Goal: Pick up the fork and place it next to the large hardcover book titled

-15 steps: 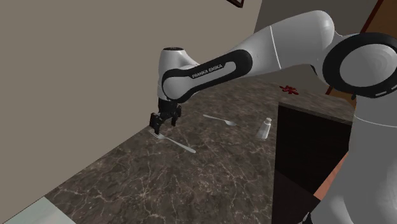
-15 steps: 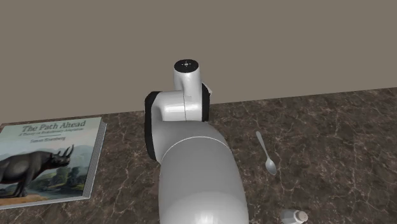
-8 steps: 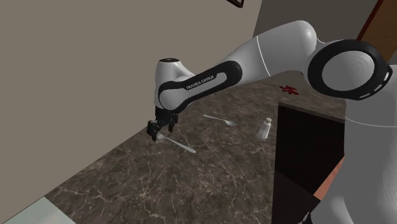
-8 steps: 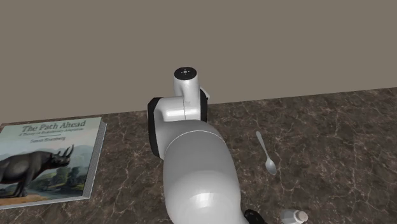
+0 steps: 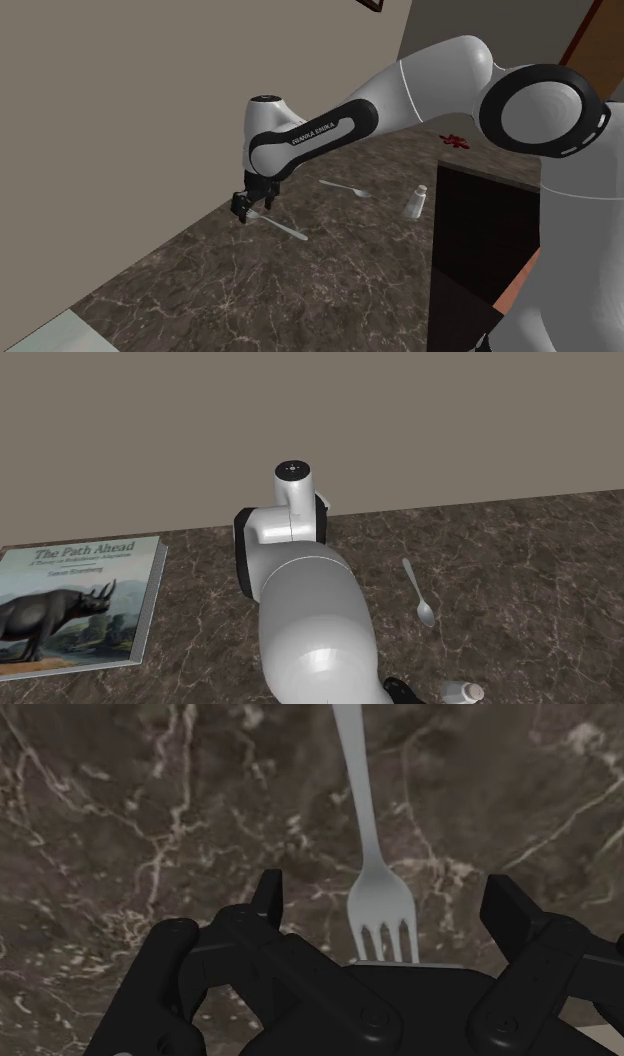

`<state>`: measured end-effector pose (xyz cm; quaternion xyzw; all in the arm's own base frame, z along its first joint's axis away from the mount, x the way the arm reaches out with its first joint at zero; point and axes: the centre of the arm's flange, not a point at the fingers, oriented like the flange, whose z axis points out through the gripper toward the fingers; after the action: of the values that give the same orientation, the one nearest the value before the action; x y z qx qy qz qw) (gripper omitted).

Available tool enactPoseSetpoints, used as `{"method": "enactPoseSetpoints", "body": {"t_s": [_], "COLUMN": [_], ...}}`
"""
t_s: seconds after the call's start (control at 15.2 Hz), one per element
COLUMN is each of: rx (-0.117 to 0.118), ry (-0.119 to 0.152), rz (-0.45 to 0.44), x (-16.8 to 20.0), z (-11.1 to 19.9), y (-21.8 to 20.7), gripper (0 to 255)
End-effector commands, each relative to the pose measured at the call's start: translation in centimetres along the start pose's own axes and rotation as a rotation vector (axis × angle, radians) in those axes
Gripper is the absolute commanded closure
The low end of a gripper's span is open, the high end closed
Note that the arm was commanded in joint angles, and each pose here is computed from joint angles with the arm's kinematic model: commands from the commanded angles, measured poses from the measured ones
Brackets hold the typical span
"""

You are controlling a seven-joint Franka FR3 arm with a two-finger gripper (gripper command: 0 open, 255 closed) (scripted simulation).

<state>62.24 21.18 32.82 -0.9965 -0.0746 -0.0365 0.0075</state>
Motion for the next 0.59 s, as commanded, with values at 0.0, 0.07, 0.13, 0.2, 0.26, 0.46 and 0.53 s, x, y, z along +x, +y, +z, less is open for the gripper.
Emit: {"method": "enactPoseSetpoints", "body": {"t_s": [0.0,0.07,0.13,0.2,0.26,0.46,0.53], "rx": [0.000,0.000,0.000,0.000,0.000,0.000,0.000], "ry": [0.000,0.000,0.000,0.000,0.000,0.000,0.000], "rz": [0.000,0.000,0.000,0.000,0.000,0.000,0.000], "x": [0.00,0.00,0.00,0.04,0.04,-0.05,-0.04], "z": [0.00,0.00,0.02,0.02,-0.05,0.00,-0.05], "y": [0.00,0.00,0.00,0.12,0.17,0.35,0.33], "gripper": [255,255,255,255,255,255,255]}}
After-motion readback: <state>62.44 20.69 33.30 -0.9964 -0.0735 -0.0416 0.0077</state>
